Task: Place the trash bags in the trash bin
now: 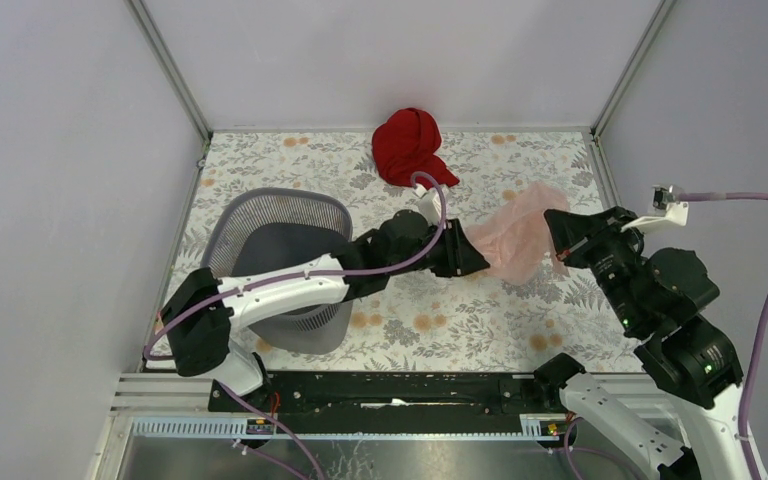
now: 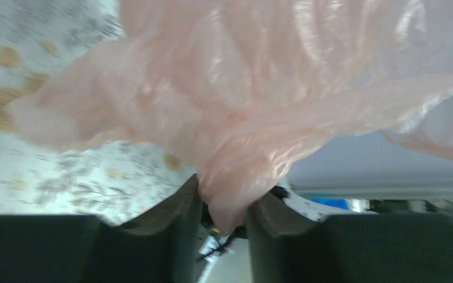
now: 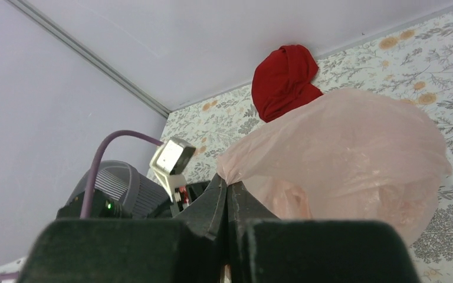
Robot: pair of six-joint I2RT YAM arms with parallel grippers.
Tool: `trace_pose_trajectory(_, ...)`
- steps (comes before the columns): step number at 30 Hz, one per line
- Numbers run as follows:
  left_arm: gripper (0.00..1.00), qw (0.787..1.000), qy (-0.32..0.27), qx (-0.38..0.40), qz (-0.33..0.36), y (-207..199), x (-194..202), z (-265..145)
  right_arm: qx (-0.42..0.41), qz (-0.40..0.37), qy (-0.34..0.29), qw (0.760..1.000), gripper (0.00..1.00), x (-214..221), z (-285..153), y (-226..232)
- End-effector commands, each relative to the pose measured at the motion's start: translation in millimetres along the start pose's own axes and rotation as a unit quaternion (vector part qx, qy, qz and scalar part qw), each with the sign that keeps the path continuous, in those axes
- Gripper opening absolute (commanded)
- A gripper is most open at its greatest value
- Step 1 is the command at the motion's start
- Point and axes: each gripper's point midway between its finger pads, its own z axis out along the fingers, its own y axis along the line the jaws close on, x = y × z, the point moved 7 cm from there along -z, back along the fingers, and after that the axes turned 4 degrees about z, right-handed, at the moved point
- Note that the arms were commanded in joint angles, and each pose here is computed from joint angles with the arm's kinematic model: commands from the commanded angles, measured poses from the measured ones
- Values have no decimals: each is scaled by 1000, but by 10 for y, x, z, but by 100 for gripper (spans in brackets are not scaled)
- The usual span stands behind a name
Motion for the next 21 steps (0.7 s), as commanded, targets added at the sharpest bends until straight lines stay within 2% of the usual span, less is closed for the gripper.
trace_pose_trajectory(1,25,996,-57,-36,62,-131,-403,-88,-13,-25,-27,999,0,-101,-102,-4)
trace_pose_trajectory(4,2,979,-75,-134,133,-85,-600,-309,4,-62,-26,998,0,-31,-114,-137)
trace_pose_trajectory(8,0,943,-76,-232,225,-36,-781,-701,45,-112,-35,992,1,-48,-144,-291)
trace_pose_trajectory(11,0,933,-36,-246,261,-17,-746,-877,90,-156,-52,982,1,-134,-166,-396)
trace_pose_trajectory(13,0,932,-22,-252,261,26,-701,-956,134,-176,-69,973,1,-199,-187,-491)
trace_pose_trajectory(15,0,942,-9,-237,239,77,-646,-996,157,-186,-78,967,1,-212,-186,-551)
trace_pose_trajectory(17,0,963,20,-171,206,41,-568,-981,149,-189,-66,968,3,-145,-146,-561)
trace_pose_trajectory(19,0,978,53,-89,180,-57,-473,-956,126,-194,-32,972,7,3,-66,-558)
trace_pose_trajectory(21,0,984,74,-24,160,-186,-418,-938,93,-200,17,975,12,194,28,-538)
